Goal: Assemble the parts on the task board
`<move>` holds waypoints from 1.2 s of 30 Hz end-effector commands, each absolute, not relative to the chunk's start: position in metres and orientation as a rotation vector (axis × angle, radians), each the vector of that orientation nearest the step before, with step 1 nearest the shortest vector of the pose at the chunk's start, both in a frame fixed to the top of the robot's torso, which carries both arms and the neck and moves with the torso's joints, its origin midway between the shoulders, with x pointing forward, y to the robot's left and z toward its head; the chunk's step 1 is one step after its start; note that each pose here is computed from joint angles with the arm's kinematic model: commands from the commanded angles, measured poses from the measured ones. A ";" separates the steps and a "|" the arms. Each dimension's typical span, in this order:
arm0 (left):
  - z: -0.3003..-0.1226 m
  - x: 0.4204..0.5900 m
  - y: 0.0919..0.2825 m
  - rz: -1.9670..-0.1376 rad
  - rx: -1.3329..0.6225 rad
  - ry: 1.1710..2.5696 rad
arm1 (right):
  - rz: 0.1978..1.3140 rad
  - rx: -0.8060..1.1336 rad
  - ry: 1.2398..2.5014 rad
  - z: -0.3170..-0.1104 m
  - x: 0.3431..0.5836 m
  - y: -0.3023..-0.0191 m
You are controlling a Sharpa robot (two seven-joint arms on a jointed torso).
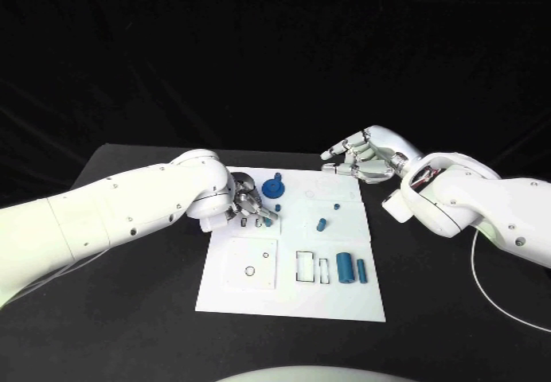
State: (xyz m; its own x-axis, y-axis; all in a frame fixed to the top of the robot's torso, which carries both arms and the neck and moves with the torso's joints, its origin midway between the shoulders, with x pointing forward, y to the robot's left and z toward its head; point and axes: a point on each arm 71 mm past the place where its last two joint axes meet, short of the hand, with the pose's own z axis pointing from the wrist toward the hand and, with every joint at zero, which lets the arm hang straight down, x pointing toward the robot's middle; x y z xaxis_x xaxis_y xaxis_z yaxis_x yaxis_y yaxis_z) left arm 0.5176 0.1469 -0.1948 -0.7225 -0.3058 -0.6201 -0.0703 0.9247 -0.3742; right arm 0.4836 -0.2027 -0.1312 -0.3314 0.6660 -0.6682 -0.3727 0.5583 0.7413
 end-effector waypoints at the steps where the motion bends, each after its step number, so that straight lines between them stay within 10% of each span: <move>1: -0.195 0.517 0.145 -0.418 -0.242 2.373 | 1.079 0.238 1.599 -0.132 0.483 -0.201; 36: -0.197 0.518 0.143 -0.399 -0.213 2.393 | 1.084 0.239 1.613 -0.135 0.483 -0.200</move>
